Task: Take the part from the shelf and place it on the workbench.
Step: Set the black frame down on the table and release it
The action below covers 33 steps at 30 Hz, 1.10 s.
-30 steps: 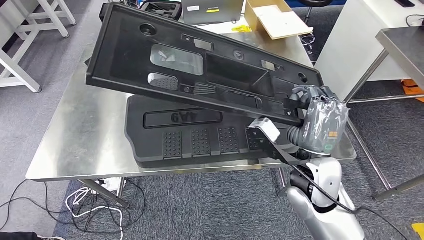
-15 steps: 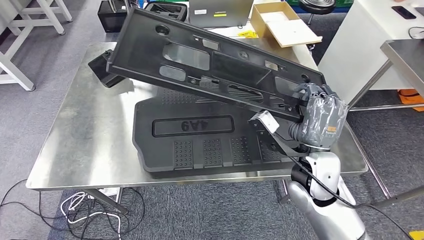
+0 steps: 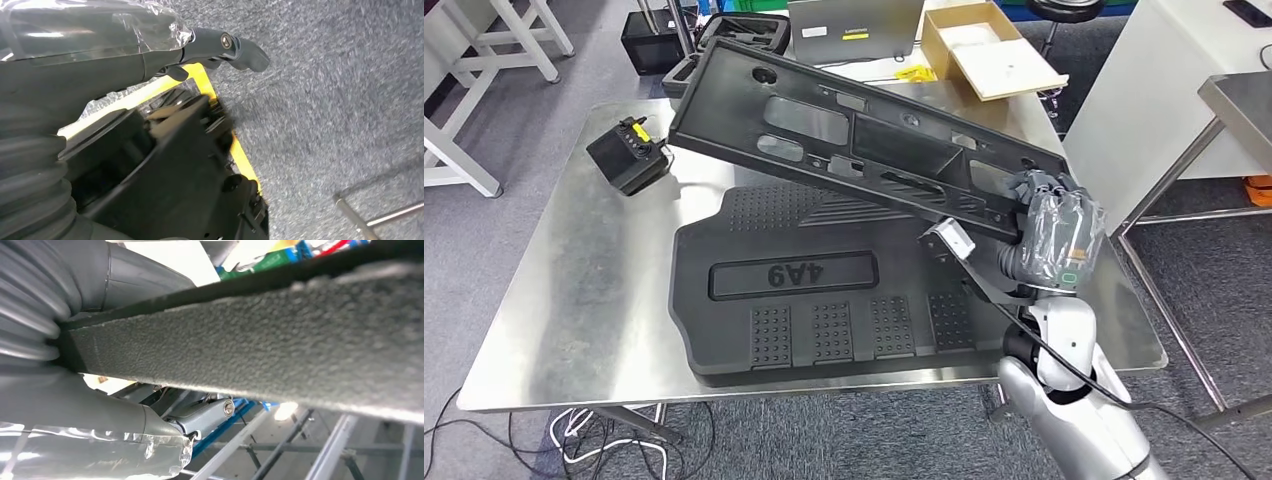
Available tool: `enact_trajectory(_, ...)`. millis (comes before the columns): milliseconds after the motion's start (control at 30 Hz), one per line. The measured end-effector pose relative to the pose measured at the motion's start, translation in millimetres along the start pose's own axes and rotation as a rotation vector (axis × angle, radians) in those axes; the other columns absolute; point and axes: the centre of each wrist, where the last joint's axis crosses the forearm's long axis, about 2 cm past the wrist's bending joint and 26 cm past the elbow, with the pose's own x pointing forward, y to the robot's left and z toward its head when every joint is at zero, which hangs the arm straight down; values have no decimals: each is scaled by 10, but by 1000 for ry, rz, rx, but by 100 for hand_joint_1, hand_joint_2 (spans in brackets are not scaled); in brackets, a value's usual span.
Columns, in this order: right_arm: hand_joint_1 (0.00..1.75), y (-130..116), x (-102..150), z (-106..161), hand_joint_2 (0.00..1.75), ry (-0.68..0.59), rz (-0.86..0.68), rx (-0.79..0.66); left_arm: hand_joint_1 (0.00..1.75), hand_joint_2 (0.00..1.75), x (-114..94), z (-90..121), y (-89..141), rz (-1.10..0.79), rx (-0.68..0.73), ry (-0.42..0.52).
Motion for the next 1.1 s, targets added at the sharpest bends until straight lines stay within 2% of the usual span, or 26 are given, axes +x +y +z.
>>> enact_trajectory(900,175,112,-69,88,175,28,65,72,0,175,24,-11,32,-23,20,-1)
enact_trajectory(1033,153,115,-67,90,175,27,71,78,0,175,23,-11,34,-30,30,-4)
enact_trajectory(1100,154,117,-66,91,175,27,75,83,0,175,23,-10,36,-35,38,-5)
